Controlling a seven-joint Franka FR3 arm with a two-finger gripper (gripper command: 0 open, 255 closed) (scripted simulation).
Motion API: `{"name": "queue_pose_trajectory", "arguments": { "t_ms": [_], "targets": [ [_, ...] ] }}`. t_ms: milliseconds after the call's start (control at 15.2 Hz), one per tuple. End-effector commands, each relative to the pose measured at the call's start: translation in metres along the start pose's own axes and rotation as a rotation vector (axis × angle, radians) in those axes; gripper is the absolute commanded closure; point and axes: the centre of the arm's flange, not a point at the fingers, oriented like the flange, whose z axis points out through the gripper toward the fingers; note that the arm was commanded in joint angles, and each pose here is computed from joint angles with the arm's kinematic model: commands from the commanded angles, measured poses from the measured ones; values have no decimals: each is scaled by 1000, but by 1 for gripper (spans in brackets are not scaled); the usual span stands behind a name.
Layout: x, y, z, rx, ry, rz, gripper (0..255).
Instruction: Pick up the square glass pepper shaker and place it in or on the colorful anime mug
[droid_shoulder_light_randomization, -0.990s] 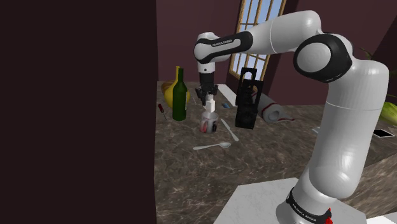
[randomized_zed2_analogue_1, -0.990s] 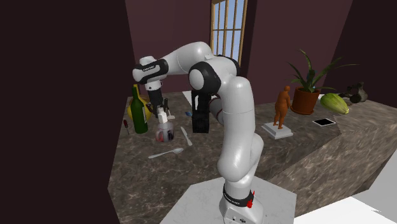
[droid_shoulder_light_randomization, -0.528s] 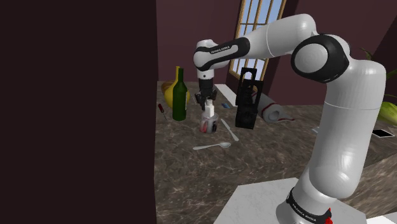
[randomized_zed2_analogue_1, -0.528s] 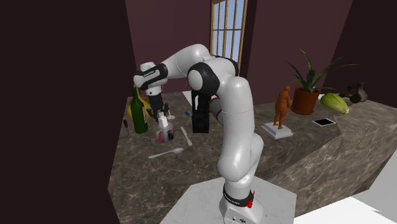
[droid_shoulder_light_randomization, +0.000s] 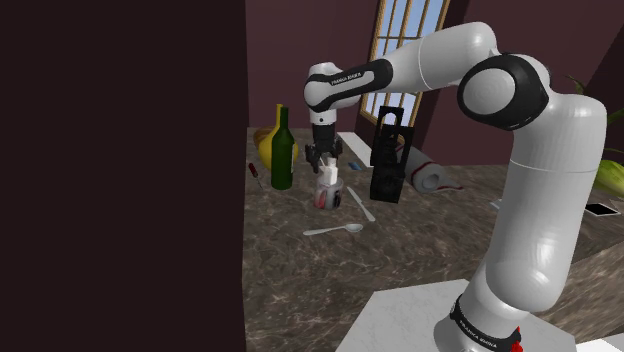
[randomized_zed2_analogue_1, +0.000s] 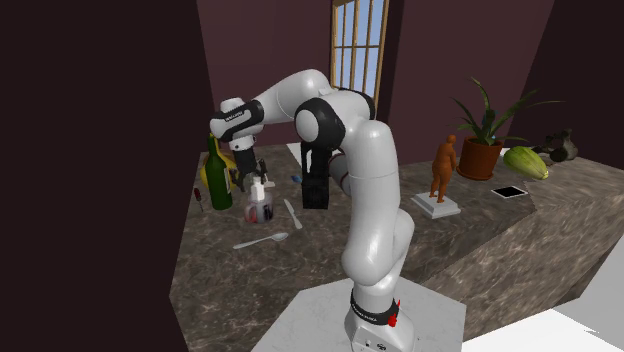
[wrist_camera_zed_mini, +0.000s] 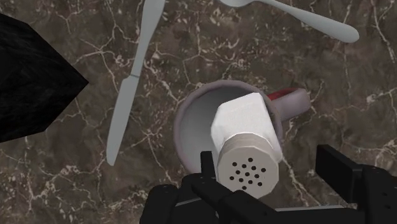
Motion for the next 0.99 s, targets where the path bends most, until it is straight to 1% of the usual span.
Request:
{"name": "queue_pose_trajectory", "arguments": {
  "t_ms": [0,198,462,924],
  "targets": [
    [0,0,0,0,0,0,0],
    [0,0,0,0,0,0,0],
    [0,0,-50,0,0,0,0],
    [0,0,-50,0,0,0,0]
  ]
}}
